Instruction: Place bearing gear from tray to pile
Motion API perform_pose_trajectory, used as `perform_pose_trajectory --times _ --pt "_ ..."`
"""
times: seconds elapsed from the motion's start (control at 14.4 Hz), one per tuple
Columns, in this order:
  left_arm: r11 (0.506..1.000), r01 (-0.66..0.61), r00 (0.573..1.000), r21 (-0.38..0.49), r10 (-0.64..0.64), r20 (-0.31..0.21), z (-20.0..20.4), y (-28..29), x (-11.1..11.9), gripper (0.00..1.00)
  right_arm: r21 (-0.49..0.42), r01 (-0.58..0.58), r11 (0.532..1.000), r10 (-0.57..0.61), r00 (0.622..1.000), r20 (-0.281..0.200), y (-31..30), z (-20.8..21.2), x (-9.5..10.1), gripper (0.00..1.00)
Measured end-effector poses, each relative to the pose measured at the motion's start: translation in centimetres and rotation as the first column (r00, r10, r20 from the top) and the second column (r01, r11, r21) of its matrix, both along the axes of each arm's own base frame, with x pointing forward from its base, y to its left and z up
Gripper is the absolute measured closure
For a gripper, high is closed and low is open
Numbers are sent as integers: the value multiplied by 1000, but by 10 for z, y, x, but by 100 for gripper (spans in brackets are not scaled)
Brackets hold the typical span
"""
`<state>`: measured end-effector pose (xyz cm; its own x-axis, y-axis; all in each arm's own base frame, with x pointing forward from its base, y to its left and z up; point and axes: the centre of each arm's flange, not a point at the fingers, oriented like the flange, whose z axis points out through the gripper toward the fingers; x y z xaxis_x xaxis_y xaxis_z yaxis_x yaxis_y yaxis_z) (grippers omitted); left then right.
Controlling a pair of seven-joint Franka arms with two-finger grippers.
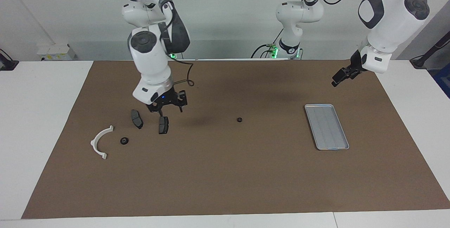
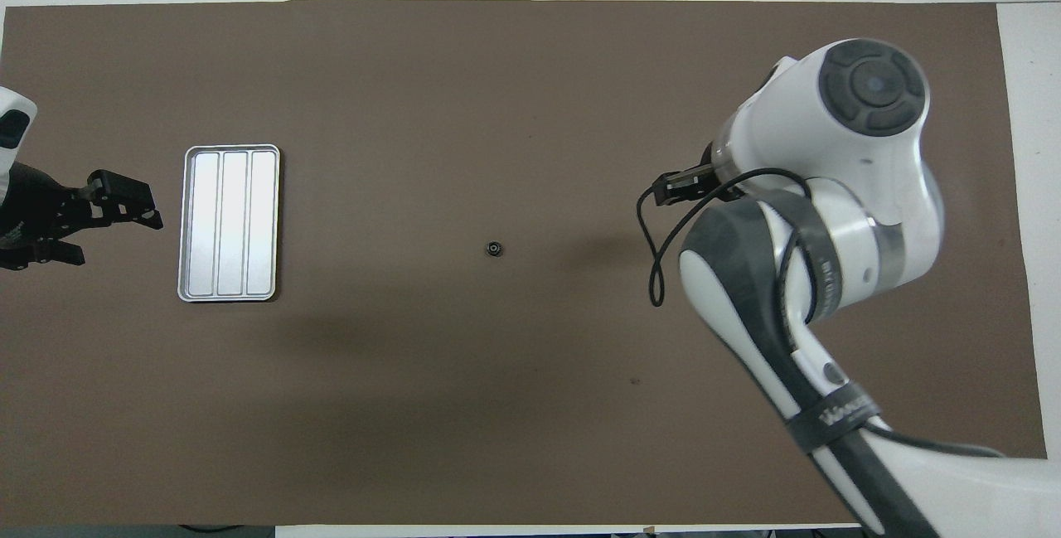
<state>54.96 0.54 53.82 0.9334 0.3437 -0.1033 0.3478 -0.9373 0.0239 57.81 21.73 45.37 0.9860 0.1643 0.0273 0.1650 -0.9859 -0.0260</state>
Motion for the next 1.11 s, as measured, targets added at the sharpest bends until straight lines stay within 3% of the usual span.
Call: perform_pose_trajectory --times 0.28,0.42,0.76,1.11 --pt "1000 -6 1000 4 6 9 0 6 15 0 8 55 998 -55 998 -3 112 -8 -56 20" --pt "1000 5 1000 3 -5 6 -2 0 16 0 10 61 998 -61 998 -4 139 -20 -70 20" --pt "1000 27 1000 2 -27 5 -3 -4 16 0 35 64 997 -65 998 19 166 -56 -70 20" --pt "997 82 997 -3 -82 7 -3 -3 16 0 69 70 995 -72 997 25 197 -75 -54 20"
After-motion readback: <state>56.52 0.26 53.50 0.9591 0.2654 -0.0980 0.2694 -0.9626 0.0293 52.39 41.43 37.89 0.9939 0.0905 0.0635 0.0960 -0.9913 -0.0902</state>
